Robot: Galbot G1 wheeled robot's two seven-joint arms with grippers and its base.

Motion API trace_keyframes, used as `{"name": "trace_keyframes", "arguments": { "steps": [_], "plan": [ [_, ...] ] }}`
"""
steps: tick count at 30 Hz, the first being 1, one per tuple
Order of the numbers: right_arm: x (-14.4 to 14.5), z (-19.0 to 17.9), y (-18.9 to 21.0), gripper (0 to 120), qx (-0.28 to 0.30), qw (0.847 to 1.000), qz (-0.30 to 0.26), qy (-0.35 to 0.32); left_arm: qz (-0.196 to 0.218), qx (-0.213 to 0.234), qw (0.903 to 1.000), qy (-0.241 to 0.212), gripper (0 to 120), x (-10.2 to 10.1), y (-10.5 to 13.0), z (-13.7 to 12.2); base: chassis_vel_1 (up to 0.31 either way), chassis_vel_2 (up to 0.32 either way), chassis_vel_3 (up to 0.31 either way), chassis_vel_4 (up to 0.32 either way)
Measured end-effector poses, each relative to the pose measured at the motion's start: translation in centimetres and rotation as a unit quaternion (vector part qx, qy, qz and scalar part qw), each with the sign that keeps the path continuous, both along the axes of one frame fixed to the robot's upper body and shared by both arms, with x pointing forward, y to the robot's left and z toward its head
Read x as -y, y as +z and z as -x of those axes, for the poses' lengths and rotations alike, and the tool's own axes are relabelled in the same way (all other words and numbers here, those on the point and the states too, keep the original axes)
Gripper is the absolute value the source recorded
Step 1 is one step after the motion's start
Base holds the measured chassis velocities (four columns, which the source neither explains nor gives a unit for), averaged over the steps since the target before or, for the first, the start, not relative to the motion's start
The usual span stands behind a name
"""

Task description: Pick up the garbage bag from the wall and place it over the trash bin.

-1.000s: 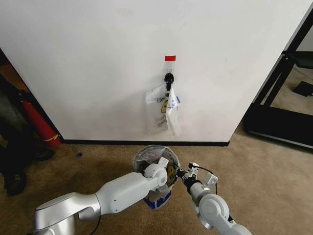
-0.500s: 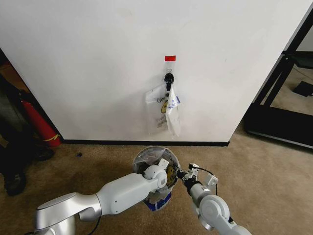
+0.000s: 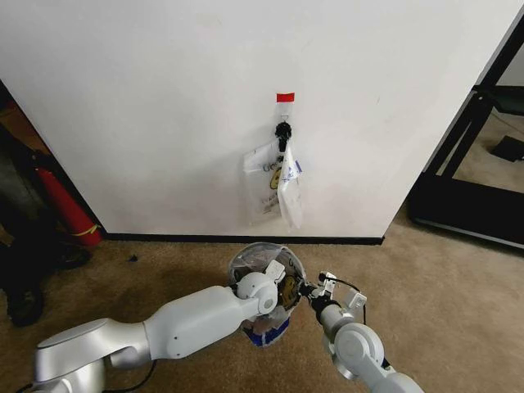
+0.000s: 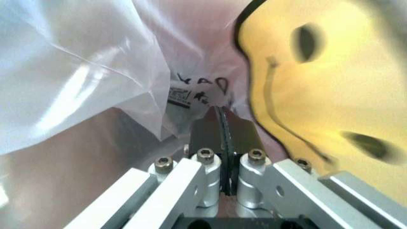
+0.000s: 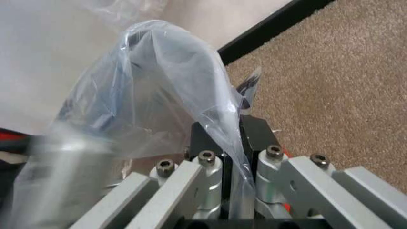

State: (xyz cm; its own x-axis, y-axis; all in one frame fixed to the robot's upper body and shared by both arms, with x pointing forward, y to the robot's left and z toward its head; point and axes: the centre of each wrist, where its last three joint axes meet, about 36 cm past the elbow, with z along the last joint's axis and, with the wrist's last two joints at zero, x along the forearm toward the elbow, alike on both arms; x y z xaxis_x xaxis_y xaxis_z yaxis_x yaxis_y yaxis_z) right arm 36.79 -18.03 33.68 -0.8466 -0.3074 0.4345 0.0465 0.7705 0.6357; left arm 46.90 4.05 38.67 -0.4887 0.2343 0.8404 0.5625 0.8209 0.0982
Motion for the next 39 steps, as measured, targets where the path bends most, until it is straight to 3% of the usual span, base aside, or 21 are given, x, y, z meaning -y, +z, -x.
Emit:
{"name": "trace_keyframes", "arguments": {
  "steps": [1, 4, 6, 7, 9, 13, 20, 23, 30, 32, 37, 39],
  "plan": [
    [0.0, 0.0, 0.0, 1, 0.000, 1.000, 0.000, 0.000, 0.000, 0.000, 1.0000, 0.000, 0, 0.0, 0.0, 0.0, 0.000, 0.000, 0.000, 0.000],
    [-0.4, -0.1, 0.1, 1, -0.003, 1.000, -0.003, -0.003, 0.025, 0.012, 0.9996, -0.004, 0, -1.2, 3.1, 1.0, 0.000, 0.000, 0.000, 0.000],
    [-0.6, -0.2, -0.1, 1, -0.009, 1.000, -0.004, -0.007, 0.060, 0.042, 0.9973, -0.006, 0, -3.2, 7.4, 1.8, 0.000, 0.000, 0.000, 0.000],
    [-0.6, -0.2, -0.1, 1, -0.009, 1.000, -0.004, -0.007, 0.060, 0.042, 0.9973, -0.006, 0, -3.2, 7.4, 1.8, 0.000, 0.000, 0.000, 0.000],
    [-0.7, -0.3, -0.3, 1, -0.012, 1.000, -0.004, -0.009, 0.087, 0.067, 0.9939, 0.002, 0, -4.9, 10.8, 1.9, 0.000, 0.000, 0.000, 0.000],
    [-0.8, -0.6, -0.5, 1, -0.018, 1.000, 0.001, -0.008, 0.121, 0.098, 0.9874, 0.026, 0, -8.3, 15.0, 2.1, 0.000, 0.000, 0.000, 0.000],
    [-0.6, -0.8, -0.4, 2, -0.025, 1.000, 0.004, 0.001, 0.164, 0.113, 0.9781, 0.061, 0, -11.5, 16.9, 2.8, 0.000, 0.000, 0.000, 0.000],
    [-0.6, -0.6, 0.1, 12, -0.032, 0.999, 0.001, 0.007, 0.176, 0.125, 0.9739, 0.070, 3, -13.0, 17.2, 3.6, 0.000, 0.000, 0.000, 0.000],
    [-0.6, 0.3, 3.3, 41, 0.004, 1.000, 0.017, 0.025, 0.204, 0.194, 0.9549, 0.095, 32, -17.2, 16.8, 5.6, 0.000, 0.000, 0.000, 0.000],
    [-0.5, 0.3, 3.4, 43, 0.006, 0.999, 0.020, 0.025, 0.203, 0.198, 0.9541, 0.096, 32, -17.4, 16.7, 5.6, 0.000, 0.000, 0.000, 0.000],
    [0.8, 1.8, 4.7, 67, 0.030, 0.999, 0.036, 0.018, 0.206, 0.245, 0.9416, 0.102, 58, -18.4, 15.5, 7.3, 0.000, 0.000, 0.000, 0.000],
    [0.9, 2.3, 4.9, 73, 0.039, 0.998, 0.040, 0.021, 0.207, 0.255, 0.9386, 0.104, 61, -18.4, 15.1, 7.8, 0.000, 0.000, 0.000, 0.000]
  ]
}}
